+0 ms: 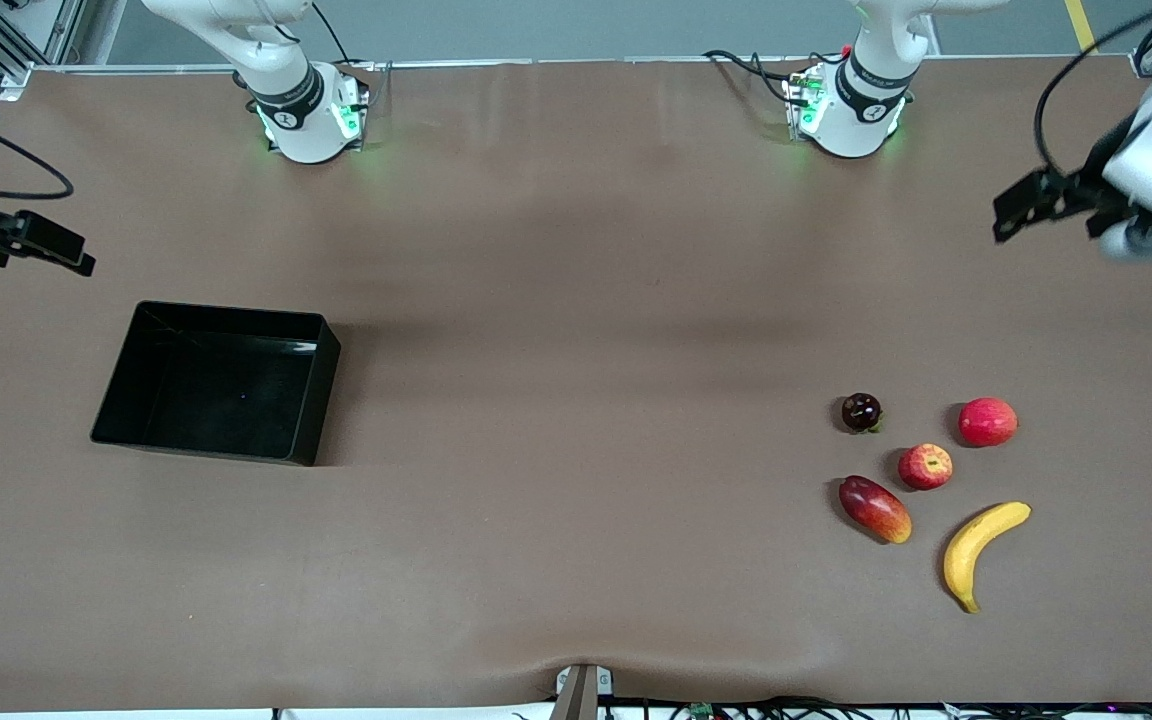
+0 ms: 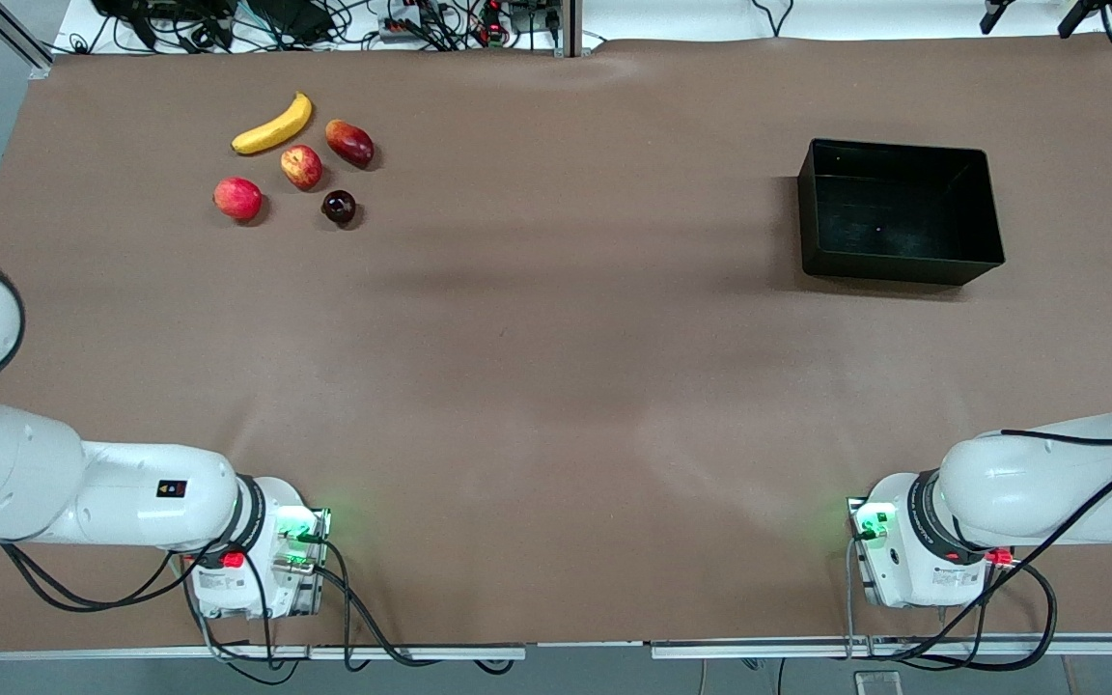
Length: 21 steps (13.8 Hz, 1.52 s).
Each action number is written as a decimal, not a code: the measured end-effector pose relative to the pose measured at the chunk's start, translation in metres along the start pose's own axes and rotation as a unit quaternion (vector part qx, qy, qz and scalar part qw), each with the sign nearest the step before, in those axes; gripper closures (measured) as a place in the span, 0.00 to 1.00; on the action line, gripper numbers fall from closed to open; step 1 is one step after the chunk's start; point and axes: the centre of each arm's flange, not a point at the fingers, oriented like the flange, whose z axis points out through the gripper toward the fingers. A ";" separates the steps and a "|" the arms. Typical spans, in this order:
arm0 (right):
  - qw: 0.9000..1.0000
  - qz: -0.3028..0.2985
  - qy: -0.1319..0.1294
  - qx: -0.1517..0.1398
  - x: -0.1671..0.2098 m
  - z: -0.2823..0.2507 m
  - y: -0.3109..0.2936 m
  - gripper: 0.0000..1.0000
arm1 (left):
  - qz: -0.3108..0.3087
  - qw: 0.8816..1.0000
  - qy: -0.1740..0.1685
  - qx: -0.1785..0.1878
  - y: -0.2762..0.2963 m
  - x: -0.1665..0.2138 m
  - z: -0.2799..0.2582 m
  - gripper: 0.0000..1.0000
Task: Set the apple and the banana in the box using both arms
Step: 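Lower the left gripper over the red-yellow apple while the right gripper reaches the tray, then close the left gripper on the red-yellow apple while the right gripper grips the tray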
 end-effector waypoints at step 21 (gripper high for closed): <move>0.999 -0.007 -0.042 0.005 0.099 0.194 0.137 0.00 | 0.001 0.997 0.057 0.053 -0.025 0.135 0.327 0.00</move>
